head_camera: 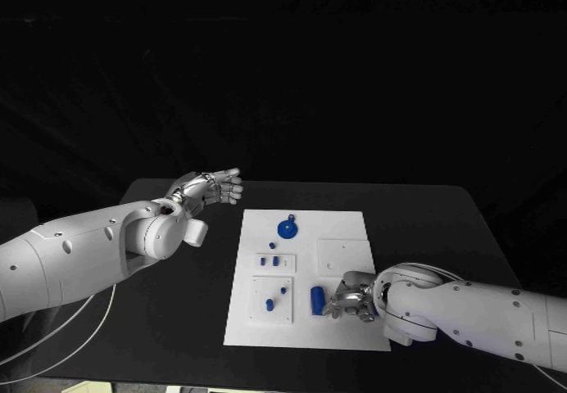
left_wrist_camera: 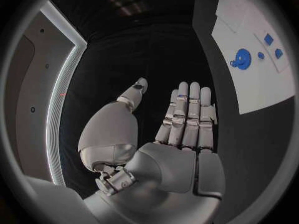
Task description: Assemble the parts on the task board
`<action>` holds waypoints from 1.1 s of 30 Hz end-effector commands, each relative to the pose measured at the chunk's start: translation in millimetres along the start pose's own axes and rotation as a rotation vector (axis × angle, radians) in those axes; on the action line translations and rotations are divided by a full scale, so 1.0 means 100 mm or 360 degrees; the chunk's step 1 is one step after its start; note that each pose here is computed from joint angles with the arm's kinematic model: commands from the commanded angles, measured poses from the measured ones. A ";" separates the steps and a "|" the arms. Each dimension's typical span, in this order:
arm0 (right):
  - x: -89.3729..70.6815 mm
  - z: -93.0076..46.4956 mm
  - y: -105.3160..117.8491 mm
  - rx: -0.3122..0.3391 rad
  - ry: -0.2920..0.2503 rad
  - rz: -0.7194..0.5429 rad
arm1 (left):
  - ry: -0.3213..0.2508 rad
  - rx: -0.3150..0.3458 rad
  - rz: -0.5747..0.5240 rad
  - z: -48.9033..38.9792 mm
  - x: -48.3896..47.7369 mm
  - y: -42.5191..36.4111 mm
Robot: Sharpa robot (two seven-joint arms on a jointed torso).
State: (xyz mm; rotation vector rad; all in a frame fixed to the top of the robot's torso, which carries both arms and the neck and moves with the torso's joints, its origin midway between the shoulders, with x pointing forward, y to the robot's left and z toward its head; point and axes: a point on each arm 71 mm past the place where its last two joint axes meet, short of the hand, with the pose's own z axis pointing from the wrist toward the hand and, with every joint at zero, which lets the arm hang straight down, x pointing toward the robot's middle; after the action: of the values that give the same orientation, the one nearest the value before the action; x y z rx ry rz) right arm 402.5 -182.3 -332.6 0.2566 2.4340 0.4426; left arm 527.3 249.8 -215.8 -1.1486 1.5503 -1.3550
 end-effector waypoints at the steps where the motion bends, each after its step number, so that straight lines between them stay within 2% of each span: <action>1: 0.03 0.00 0.01 -0.0014 0.0042 -0.0017 | 0.0011 0.0010 -0.0011 0.004 0.015 -0.011; 14: 0.04 -0.01 0.00 -0.0038 0.0080 -0.0008 | 0.0009 0.0009 -0.0005 0.006 0.010 -0.011; 25: 0.03 -0.01 0.02 -0.0044 0.0052 0.0010 | 0.0008 0.0009 -0.0005 0.006 0.008 -0.011; 33: 0.03 0.03 0.07 -0.0046 0.0020 -0.0046 | 0.0011 0.0010 -0.0005 0.010 0.015 -0.010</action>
State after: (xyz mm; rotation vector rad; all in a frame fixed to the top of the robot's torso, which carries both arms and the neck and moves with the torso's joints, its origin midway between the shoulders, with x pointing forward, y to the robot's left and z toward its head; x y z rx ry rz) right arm 402.5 -175.3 -333.3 0.2357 2.4476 0.4725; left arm 527.8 249.9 -216.0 -1.1493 1.5511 -1.3524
